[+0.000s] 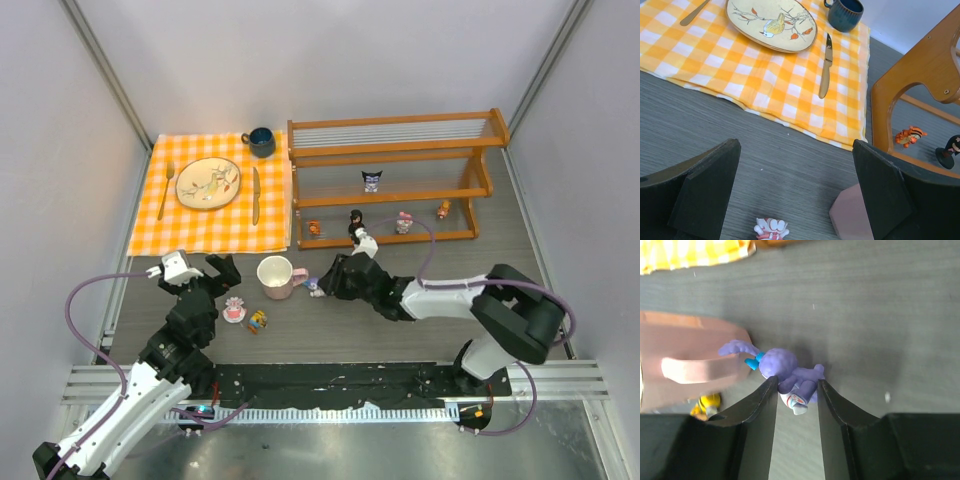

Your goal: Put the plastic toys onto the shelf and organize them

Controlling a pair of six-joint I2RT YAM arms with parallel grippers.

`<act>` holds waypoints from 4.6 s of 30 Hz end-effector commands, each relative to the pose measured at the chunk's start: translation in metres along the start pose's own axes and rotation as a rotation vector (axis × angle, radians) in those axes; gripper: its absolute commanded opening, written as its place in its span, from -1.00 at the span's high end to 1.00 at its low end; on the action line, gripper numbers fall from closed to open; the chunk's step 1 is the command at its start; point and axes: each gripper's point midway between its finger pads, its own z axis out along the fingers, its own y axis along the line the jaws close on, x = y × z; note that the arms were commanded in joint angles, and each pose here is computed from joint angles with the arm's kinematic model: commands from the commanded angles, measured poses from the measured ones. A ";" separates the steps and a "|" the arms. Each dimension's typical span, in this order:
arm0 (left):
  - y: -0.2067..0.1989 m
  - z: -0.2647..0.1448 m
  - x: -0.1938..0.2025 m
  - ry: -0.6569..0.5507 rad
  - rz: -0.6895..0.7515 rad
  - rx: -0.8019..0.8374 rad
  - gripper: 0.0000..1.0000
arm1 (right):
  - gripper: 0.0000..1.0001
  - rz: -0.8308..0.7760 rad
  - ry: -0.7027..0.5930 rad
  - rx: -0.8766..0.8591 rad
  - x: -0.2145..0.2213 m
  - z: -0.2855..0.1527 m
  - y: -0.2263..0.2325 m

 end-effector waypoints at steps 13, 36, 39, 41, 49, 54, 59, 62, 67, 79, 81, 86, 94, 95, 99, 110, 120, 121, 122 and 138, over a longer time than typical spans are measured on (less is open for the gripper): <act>-0.002 0.003 -0.009 -0.033 -0.013 -0.012 -1.00 | 0.82 0.079 -0.010 0.150 0.053 -0.115 -0.061; -0.002 0.003 -0.009 -0.033 -0.008 -0.009 -1.00 | -0.47 -0.701 0.258 0.174 0.015 -0.149 -0.008; -0.001 0.002 -0.011 -0.038 -0.012 -0.010 -0.99 | -0.29 -0.824 0.389 0.155 0.026 -0.145 0.001; -0.002 0.002 -0.012 -0.040 -0.014 -0.008 -0.99 | -0.25 -0.895 0.411 0.149 0.025 -0.144 0.006; -0.001 0.002 -0.011 -0.038 -0.011 -0.010 -1.00 | -0.39 -1.045 0.450 0.181 0.031 -0.131 0.002; -0.002 0.002 -0.011 -0.038 -0.012 -0.008 -1.00 | -0.41 -1.137 0.436 0.206 0.044 -0.120 -0.001; -0.003 0.002 -0.011 -0.039 -0.015 -0.004 -0.99 | -0.40 -1.223 0.406 0.261 0.052 -0.113 -0.005; -0.003 0.002 -0.010 -0.036 -0.012 -0.004 -0.99 | -0.38 -1.241 0.383 0.277 0.055 -0.110 -0.007; -0.003 0.002 -0.010 -0.036 -0.015 -0.002 -0.99 | -0.36 -1.236 0.366 0.277 0.060 -0.102 -0.010; -0.003 0.002 -0.010 -0.037 -0.015 -0.005 -1.00 | -0.31 -1.278 0.430 0.335 0.075 -0.087 -0.027; -0.003 0.002 -0.010 -0.037 -0.014 -0.003 -0.99 | -0.29 -1.277 0.431 0.354 0.075 -0.086 -0.029; -0.002 0.002 -0.011 -0.039 -0.015 -0.004 -0.99 | -0.26 -1.284 0.445 0.412 0.072 -0.088 -0.036; -0.003 0.002 -0.011 -0.039 -0.016 -0.002 -1.00 | -0.20 -1.277 0.478 0.465 0.073 -0.092 -0.043; -0.002 0.002 -0.010 -0.038 -0.014 -0.003 -1.00 | -0.18 -1.278 0.482 0.469 0.075 -0.092 -0.044; -0.002 0.002 -0.010 -0.036 -0.015 -0.004 -1.00 | -0.06 -1.276 0.493 0.482 0.076 -0.093 -0.047; -0.003 0.002 -0.010 -0.039 -0.018 -0.001 -1.00 | 0.77 -1.239 0.438 0.478 0.068 -0.097 -0.039; -0.003 0.002 -0.010 -0.038 -0.017 -0.001 -0.99 | 0.99 -0.959 0.165 0.326 0.024 -0.116 -0.006; -0.003 0.002 -0.010 -0.038 -0.018 0.001 -1.00 | 0.99 -0.922 0.137 0.311 0.019 -0.118 -0.005; -0.003 0.002 -0.011 -0.040 -0.020 0.002 -1.00 | 0.99 -0.870 0.095 0.287 0.011 -0.117 0.000; -0.005 0.003 -0.008 -0.032 -0.018 0.005 -0.99 | 0.99 -0.268 -0.665 0.218 -0.157 -0.226 -0.026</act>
